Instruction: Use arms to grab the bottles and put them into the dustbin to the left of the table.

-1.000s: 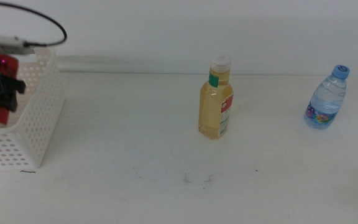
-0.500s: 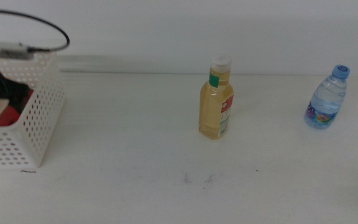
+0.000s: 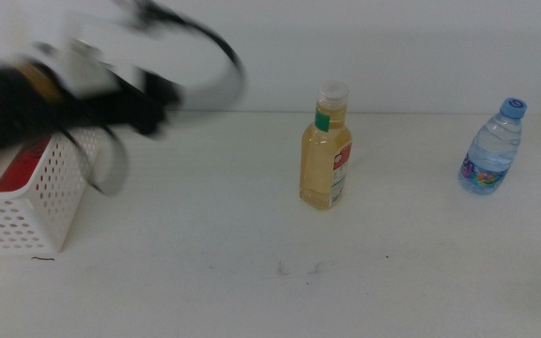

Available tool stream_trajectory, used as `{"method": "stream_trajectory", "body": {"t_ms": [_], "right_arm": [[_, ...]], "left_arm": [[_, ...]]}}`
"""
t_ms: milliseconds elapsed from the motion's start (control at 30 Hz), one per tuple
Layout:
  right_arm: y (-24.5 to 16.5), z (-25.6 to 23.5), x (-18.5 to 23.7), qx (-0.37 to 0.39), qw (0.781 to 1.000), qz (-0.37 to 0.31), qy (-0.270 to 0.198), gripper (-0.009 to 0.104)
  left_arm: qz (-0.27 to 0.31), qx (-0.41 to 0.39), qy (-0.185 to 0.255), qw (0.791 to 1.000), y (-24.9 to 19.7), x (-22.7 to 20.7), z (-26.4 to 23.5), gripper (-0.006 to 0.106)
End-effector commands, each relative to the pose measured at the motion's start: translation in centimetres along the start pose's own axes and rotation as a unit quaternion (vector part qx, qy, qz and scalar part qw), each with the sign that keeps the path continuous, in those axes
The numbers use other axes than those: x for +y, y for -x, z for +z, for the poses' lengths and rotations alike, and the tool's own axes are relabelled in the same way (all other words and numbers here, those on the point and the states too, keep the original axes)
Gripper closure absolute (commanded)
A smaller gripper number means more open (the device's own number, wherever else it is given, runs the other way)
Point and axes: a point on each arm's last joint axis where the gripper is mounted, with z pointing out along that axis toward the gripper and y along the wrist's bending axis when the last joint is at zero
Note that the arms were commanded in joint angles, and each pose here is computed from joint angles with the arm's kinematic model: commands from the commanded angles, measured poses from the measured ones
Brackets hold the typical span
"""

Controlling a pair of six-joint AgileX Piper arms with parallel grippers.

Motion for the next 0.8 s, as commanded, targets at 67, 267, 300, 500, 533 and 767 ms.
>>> {"method": "stream_trajectory", "body": {"t_ms": [67,267,300,500,533,767], "right_arm": [[0.0,0.0,0.0,-0.007,1.0,-0.008,-0.002,0.008],[0.0,0.0,0.0,-0.007,1.0,-0.008,-0.002,0.008],[0.0,0.0,0.0,-0.007,1.0,-0.008,-0.002,0.008],[0.0,0.0,0.0,-0.007,1.0,-0.008,-0.002,0.008],[0.0,0.0,0.0,-0.007,1.0,-0.008,-0.002,0.008],[0.0,0.0,0.0,-0.007,1.0,-0.008,-0.002,0.008]], "left_arm": [[0.009,-0.09,-0.079,0.993,-3.7,-5.4,2.3,0.007],[-0.009,-0.096,-0.105,0.99,-9.9,-9.6,8.2,0.007],[-0.005,-0.111,-0.108,0.988,-10.5,-10.0,9.1,0.007],[-0.029,-0.154,-0.134,0.979,-12.5,-11.6,13.3,0.007],[-0.026,-0.153,-0.138,0.978,-12.4,-11.9,13.9,0.007],[0.006,-0.136,-0.164,0.977,-11.3,-13.1,15.8,0.007]]}}
